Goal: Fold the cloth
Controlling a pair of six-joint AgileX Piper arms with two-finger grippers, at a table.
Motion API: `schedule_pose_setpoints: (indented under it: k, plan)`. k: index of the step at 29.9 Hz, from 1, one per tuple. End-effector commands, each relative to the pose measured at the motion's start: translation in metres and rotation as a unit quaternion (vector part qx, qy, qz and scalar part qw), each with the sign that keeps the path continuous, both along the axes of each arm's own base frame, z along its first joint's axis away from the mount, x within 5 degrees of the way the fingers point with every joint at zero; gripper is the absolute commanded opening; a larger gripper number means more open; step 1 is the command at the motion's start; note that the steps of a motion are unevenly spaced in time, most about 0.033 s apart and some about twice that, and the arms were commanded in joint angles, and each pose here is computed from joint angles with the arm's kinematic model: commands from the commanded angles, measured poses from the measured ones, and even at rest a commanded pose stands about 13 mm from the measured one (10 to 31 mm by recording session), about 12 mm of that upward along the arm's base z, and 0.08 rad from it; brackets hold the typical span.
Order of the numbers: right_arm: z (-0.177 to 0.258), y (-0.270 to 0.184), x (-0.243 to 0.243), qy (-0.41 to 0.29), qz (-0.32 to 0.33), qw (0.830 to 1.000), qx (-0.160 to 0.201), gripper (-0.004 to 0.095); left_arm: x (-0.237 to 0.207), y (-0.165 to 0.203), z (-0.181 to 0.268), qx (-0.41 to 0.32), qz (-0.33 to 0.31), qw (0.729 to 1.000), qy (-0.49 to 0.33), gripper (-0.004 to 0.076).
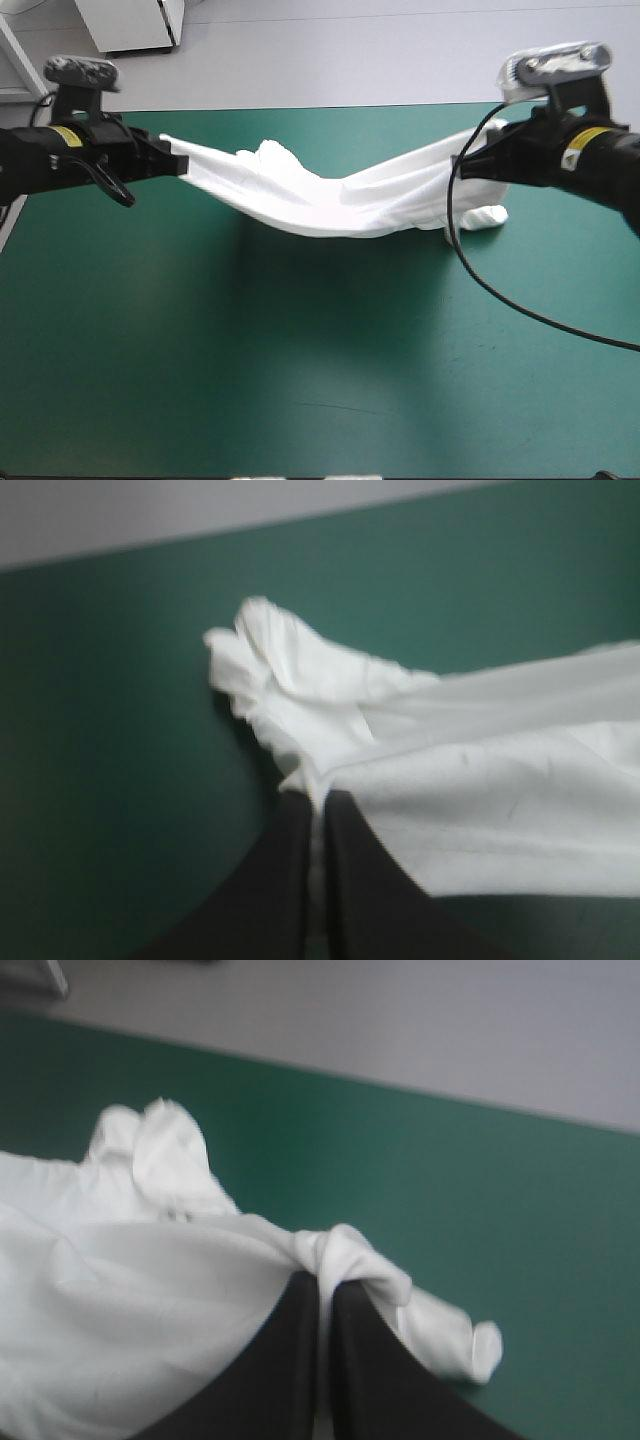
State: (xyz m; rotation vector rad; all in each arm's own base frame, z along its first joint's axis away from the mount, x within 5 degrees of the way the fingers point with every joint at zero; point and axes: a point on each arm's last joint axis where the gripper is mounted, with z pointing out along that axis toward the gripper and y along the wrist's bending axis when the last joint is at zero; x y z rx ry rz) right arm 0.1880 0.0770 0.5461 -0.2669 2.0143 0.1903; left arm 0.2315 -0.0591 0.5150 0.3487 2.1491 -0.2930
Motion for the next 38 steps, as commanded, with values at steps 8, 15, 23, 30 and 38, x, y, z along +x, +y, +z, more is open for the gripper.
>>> schedule_pose_setpoints:
  k: [8, 15, 23, 30, 38]
  plan:
    - [0.113, -0.041, -0.083, -0.279, 0.012, 0.959, 0.051, -0.0014, -0.101, 0.014, 0.129, -0.066, -0.017, 0.950, -0.304, -0.0022]
    - [0.147, -0.057, -0.137, -0.405, 0.054, 0.906, 0.110, -0.0006, -0.164, 0.015, 0.172, -0.138, -0.074, 0.882, -0.445, -0.0022]
    - [0.154, -0.061, -0.153, -0.439, 0.073, 0.885, 0.136, -0.0006, -0.189, 0.020, 0.185, -0.154, -0.075, 0.848, -0.501, -0.0022]
    - [0.149, -0.046, -0.108, -0.415, 0.036, 0.904, 0.094, -0.0007, -0.150, 0.018, 0.186, -0.158, -0.043, 0.846, -0.508, -0.0022]
    - [0.138, -0.006, 0.007, -0.452, -0.048, 0.890, 0.005, -0.0007, -0.043, 0.007, 0.174, -0.177, 0.003, 0.838, -0.517, -0.0022]
